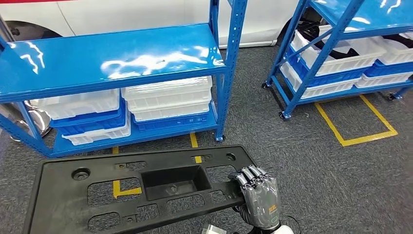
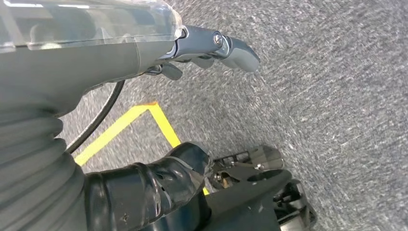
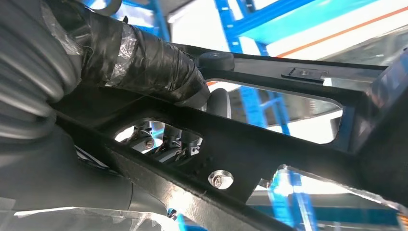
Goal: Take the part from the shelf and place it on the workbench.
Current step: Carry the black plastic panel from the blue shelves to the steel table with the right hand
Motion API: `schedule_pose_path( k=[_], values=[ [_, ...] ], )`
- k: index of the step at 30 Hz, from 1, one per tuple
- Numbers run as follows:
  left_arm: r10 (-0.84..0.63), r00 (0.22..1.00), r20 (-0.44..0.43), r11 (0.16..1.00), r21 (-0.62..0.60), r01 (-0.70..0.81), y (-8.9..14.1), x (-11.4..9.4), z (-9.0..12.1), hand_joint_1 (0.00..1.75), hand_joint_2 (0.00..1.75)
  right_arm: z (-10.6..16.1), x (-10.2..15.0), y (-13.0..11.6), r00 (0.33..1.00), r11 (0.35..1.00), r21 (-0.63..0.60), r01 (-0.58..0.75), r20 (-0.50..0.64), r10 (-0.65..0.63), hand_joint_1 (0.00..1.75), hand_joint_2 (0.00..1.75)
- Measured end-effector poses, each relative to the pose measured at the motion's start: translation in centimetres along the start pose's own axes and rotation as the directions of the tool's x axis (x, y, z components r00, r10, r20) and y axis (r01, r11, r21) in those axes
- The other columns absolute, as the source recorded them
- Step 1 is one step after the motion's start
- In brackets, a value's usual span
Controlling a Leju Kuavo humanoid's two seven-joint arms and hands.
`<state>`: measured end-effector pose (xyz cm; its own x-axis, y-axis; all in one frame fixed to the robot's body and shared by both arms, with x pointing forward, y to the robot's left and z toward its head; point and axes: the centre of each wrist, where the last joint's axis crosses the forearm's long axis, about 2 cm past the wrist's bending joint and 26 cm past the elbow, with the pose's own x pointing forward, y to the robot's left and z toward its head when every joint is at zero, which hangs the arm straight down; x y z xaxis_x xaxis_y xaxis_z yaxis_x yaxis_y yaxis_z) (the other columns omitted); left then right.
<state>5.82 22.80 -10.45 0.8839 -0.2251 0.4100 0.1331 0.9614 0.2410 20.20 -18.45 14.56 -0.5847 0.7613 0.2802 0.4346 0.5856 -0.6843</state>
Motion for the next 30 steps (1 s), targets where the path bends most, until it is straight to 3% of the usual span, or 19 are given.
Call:
schedule_pose_path(
  k=[30],
  values=[
    [0.002,1.0,-0.001,1.0,0.003,-0.002,0.0,0.0,0.0,0.0,1.75,0.6,-1.0,-1.3,0.999,0.999,-0.031,-0.034,-0.019,0.033,1.75,1.75]
  ],
)
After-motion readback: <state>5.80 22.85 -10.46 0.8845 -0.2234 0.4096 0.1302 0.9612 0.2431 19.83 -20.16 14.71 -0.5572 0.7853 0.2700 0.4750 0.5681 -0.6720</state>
